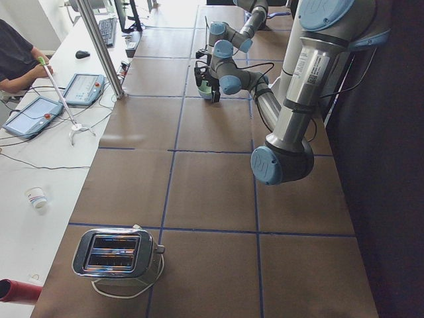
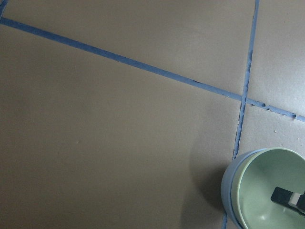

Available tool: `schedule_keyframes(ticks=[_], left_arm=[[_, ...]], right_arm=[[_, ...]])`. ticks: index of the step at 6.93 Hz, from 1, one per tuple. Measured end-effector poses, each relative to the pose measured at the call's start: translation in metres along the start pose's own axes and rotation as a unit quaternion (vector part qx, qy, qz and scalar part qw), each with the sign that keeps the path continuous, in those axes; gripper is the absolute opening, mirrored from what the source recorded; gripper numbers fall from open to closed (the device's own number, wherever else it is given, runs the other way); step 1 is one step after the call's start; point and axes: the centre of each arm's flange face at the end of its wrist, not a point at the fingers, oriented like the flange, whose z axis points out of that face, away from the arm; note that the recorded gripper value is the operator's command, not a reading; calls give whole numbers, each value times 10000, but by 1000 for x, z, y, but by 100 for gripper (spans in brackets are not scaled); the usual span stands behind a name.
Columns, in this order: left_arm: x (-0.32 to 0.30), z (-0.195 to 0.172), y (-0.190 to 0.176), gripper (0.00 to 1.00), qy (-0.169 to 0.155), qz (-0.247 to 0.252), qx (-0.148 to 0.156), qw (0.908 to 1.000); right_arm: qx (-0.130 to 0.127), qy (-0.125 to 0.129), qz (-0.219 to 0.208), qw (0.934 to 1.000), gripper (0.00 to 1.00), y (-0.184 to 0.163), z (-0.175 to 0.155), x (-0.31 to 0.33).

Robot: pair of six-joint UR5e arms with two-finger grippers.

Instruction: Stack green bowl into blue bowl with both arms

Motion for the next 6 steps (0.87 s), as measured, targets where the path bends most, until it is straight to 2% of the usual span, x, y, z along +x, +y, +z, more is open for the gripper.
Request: schedule_keyframes(ticks=[2, 3, 5, 6], left_arm=[[-1, 1, -1, 100, -10, -4, 4, 10000], [-5, 1, -1, 100, -42, 1, 5, 10000], [-41, -2, -5, 100, -267, 295, 24, 9992], [-72, -9, -7, 100, -448, 623, 32, 9970]], right_arm=[[-49, -218, -15, 9997, 100, -1, -37, 9], [-81, -234, 60, 9997, 100, -19, -59, 29], [-156, -43, 109, 9998, 100, -96, -109, 99], [-118, 120, -181, 9997, 100, -131, -129, 147]])
